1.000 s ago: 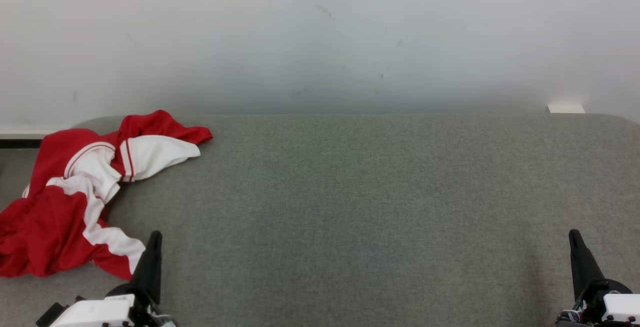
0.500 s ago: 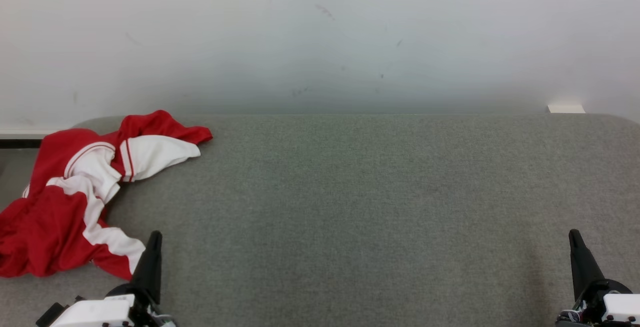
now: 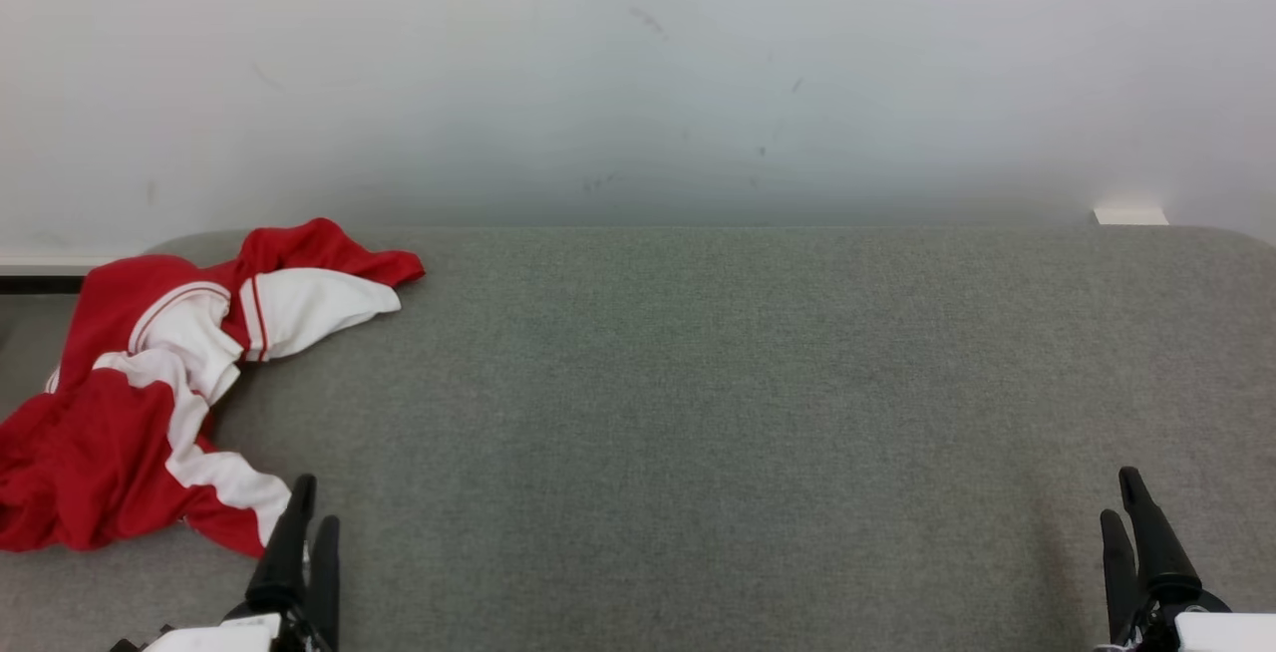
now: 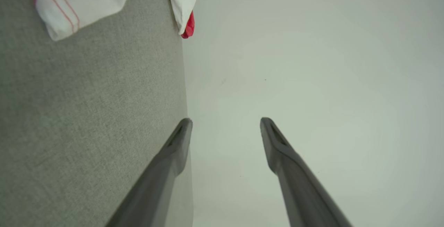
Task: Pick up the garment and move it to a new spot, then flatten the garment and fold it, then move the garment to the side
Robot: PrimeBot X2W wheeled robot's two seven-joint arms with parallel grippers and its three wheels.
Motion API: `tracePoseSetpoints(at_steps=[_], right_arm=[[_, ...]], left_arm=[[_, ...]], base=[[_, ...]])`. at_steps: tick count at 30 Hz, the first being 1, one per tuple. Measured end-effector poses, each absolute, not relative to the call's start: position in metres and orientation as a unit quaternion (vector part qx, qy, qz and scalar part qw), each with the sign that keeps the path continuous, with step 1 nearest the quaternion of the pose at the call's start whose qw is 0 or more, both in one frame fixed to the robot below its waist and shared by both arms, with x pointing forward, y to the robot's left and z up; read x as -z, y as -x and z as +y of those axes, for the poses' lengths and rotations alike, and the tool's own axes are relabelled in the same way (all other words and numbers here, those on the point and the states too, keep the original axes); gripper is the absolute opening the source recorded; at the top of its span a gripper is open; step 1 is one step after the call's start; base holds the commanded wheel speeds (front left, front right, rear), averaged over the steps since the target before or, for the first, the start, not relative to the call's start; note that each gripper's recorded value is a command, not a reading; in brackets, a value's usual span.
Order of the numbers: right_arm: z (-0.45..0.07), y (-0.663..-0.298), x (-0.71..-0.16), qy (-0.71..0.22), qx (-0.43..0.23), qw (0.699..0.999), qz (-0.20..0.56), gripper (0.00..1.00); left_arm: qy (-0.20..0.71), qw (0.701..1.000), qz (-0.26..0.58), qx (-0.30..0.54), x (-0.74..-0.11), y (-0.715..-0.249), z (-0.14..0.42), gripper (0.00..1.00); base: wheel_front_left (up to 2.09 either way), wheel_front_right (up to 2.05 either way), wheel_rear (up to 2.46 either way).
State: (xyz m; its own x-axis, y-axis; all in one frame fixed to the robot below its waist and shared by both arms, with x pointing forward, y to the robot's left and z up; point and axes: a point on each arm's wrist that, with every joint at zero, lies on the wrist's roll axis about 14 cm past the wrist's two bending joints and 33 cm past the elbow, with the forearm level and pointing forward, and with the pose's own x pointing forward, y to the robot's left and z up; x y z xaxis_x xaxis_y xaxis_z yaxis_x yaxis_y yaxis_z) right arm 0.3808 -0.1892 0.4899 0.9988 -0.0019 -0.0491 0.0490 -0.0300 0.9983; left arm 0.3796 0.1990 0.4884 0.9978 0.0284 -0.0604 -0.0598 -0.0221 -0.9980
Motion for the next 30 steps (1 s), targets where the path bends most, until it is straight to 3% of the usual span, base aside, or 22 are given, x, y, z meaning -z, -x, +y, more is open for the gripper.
tracePoseSetpoints(at_steps=[8,30], right_arm=[[-0.181,-0.384,-0.501,-0.702,0.003,0.713,0.008,1.00],[-0.159,-0.388,-0.526,-0.534,-0.048,0.844,-0.008,1.00]], left_arm=[[0.692,0.721,-0.008,-0.030,-0.498,-0.382,0.201,1.00],[0.488,0.872,-0.032,-0.010,-0.525,-0.386,0.195,1.00]], base=[[0.00,0.00,0.00],[0.00,0.00,0.00]])
